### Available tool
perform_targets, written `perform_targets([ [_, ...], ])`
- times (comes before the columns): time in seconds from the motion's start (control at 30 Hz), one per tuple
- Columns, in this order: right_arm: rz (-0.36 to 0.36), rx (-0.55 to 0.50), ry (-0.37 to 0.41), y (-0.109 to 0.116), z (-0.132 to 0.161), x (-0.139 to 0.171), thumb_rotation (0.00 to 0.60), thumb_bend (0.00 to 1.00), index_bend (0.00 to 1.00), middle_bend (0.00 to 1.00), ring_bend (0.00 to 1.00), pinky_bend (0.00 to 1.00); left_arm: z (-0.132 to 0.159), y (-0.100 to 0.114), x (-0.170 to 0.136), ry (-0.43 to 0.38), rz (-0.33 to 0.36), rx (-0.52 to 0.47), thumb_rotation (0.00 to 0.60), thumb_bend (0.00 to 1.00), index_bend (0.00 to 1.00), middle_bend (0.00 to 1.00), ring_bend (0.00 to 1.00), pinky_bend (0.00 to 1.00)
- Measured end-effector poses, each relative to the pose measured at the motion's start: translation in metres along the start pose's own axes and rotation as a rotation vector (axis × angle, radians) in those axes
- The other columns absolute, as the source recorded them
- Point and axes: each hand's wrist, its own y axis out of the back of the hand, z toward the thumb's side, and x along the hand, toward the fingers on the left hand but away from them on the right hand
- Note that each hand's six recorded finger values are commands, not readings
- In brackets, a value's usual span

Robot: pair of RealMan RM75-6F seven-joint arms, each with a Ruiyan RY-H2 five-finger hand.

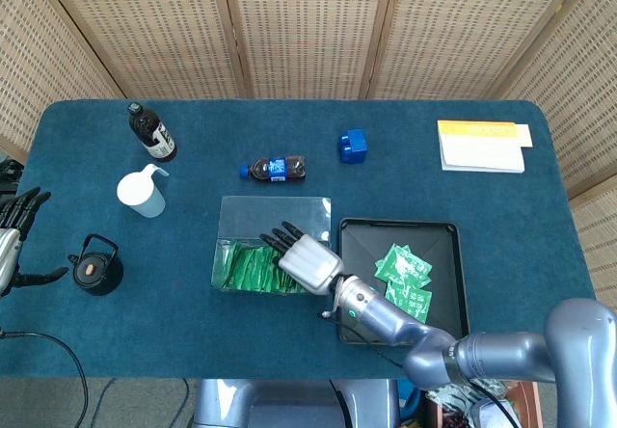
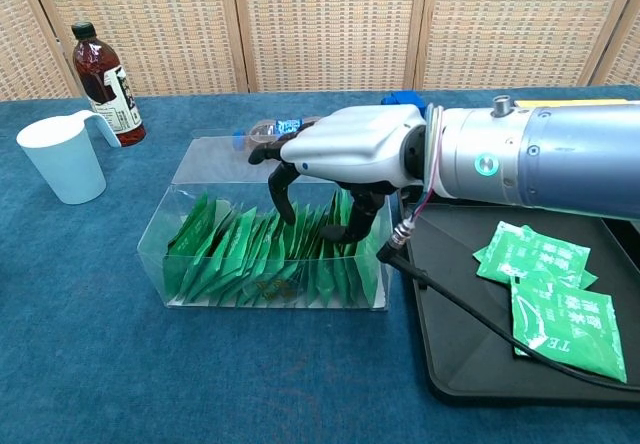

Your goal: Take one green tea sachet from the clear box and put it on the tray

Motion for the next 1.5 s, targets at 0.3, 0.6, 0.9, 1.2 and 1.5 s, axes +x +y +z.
perform_targets([
  [0.3,0.018,0.027,-0.005,0.003,0.002,-0.001,0.600,0.16,0.43,0.03,0.00,0.00,0.000,0.000,0.000,-0.003,0.000,-0.003,0.600,0.12,0.00,0.00,0.00,0.00],
  [0.6,0.048,0.046,-0.024,0.008,0.005,-0.003,0.600,0.12,0.43,0.03,0.00,0.00,0.000,0.000,0.000,-0.002,-0.001,-0.001,0.600,0.12,0.00,0.00,0.00,0.00],
  [0.9,0.040,0.064,-0.025,0.018,0.010,-0.004,0.600,0.12,0.43,0.03,0.00,0.00,0.000,0.000,0.000,-0.004,-0.001,-0.003,0.600,0.12,0.00,0.00,0.00,0.00],
  [1.2,0.039,0.075,-0.029,0.020,0.009,-0.005,0.600,0.12,0.43,0.03,0.00,0.00,0.000,0.000,0.001,-0.004,-0.003,-0.003,0.600,0.12,0.00,0.00,0.00,0.00],
  [1.5,0.041,0.083,-0.034,0.023,0.005,-0.003,0.600,0.12,0.43,0.04,0.00,0.00,0.000,0.000,0.001,-0.004,-0.004,-0.001,0.600,0.12,0.00,0.00,0.00,0.00],
])
